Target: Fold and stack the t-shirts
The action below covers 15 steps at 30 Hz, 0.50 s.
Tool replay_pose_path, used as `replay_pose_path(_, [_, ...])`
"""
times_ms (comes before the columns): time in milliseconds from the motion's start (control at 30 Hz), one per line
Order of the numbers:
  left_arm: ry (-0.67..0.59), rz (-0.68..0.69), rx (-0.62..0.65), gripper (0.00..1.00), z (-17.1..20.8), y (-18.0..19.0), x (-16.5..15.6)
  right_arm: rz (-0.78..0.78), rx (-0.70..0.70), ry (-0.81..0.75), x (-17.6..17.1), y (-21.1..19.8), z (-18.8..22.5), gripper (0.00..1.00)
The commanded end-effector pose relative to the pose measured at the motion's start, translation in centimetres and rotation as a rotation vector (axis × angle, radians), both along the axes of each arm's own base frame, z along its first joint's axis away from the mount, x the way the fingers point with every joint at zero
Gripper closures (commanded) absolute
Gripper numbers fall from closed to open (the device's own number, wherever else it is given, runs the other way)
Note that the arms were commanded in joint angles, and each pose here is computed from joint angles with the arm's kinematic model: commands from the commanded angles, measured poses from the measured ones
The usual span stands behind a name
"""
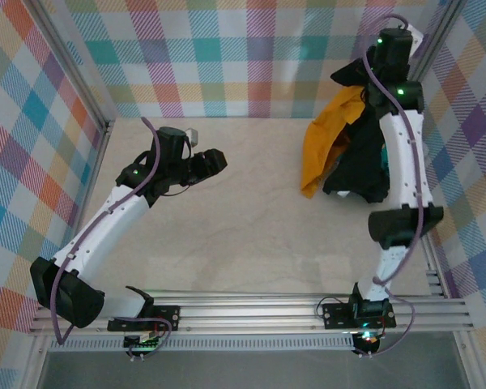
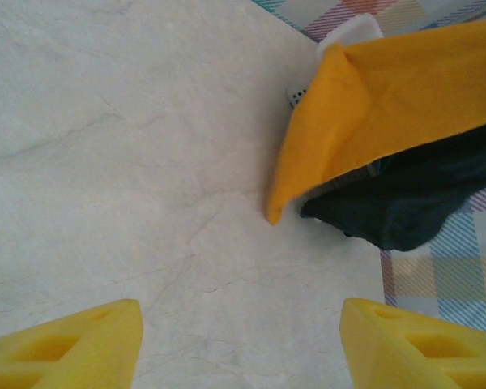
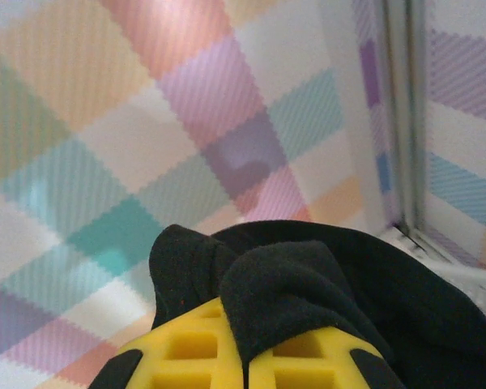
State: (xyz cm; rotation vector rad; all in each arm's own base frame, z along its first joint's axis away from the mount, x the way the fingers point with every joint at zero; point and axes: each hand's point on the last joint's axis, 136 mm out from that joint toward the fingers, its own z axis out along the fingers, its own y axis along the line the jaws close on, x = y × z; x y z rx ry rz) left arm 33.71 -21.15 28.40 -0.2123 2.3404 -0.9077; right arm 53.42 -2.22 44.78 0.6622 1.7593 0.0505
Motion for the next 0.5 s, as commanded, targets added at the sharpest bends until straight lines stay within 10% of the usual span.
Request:
replay_pose_path(0, [-0.029,-0.019,-0.014,0.34,1.3,-0.4,-0.4,-0.141,0.028,-0.049,-0.6,-2.2,1.5,1.00])
replay_pose_path(200, [-0.014,-0.019,-0.020,0.34,0.8,-0.6,-0.4,-0.249,0.044,-0.104,0.5,-3.6,2.0,1.00])
replay_pose_path(367, [-0.014,-0.025,-0.028,0.34,0.9,-0.8,-0.4,-0.245,0.109,0.133,1.0,-3.0,-6.6,0.97])
replay_pose_path(467, [-0.005,-0.037,-0.026,0.35,0.8,-0.9,-0.6,-0.199,0.187,0.312,0.4,-2.7,-13.0,0.42])
